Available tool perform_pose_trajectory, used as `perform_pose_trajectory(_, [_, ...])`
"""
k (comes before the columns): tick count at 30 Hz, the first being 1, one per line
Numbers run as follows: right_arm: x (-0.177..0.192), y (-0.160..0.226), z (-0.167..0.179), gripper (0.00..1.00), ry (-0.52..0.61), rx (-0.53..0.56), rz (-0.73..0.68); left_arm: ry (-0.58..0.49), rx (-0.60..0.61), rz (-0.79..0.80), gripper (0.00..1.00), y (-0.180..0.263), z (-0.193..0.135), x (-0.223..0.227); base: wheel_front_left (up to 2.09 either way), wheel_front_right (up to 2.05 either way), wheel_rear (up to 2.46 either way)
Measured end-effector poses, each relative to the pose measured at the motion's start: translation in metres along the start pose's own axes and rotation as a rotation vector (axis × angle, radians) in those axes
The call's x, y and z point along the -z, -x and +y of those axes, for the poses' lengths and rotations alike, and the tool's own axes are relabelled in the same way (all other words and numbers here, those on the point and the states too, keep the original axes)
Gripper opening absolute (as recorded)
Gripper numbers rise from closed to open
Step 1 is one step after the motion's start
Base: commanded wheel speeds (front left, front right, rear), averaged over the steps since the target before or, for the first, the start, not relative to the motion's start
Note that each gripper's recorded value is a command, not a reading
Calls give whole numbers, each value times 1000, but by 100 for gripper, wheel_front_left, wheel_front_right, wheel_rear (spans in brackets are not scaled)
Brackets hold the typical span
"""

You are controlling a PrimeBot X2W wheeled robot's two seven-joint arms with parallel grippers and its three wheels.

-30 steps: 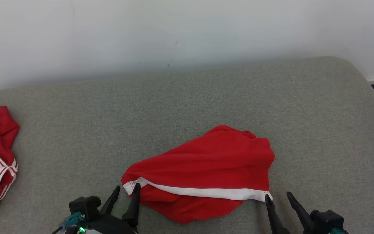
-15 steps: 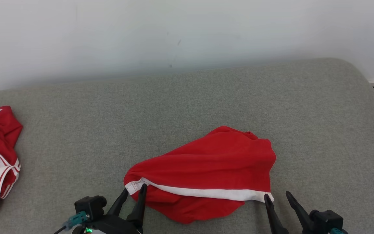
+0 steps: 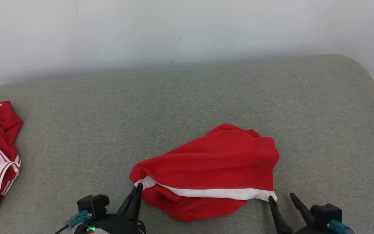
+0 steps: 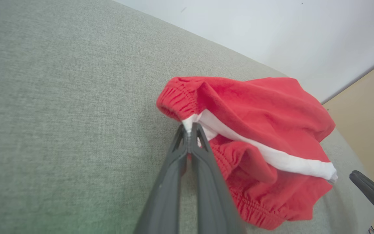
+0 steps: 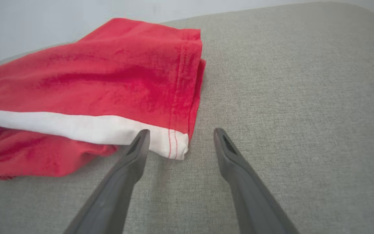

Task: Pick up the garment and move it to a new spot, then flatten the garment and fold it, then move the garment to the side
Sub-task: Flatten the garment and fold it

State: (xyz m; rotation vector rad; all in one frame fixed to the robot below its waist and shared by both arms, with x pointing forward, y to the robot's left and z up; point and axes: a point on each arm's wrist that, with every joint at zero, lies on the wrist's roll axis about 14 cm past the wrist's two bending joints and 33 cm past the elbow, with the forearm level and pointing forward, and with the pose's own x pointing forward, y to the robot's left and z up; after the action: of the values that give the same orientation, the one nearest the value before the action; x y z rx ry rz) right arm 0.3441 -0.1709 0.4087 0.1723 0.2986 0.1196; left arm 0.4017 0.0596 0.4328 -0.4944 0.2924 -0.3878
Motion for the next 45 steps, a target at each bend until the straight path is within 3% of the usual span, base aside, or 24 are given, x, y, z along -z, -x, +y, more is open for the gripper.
perform_pose_trajectory(17, [28,-20,12,98,13,-23,156,10,-13,-14,0,2,4,-1,0,0,0])
perform_pose_trajectory(19, [28,-22,14,87,13,-29,158,9,-12,-15,0,2,3,-1,0,0,0])
perform_pose_trajectory(23, [25,-26,18,25,17,-43,142,10,-11,-19,0,2,3,-2,0,0,0])
perform_pose_trajectory(26, [21,-27,18,13,18,-44,123,6,-7,-25,0,2,2,-4,0,0,0])
perform_pose_trajectory(27, [20,-27,18,0,19,-43,117,6,-6,-28,0,2,2,-5,0,0,0])
perform_pose_trajectory(45, [-71,-6,8,0,85,-23,-213,-48,80,-185,0,11,-31,-52,0,0,0])
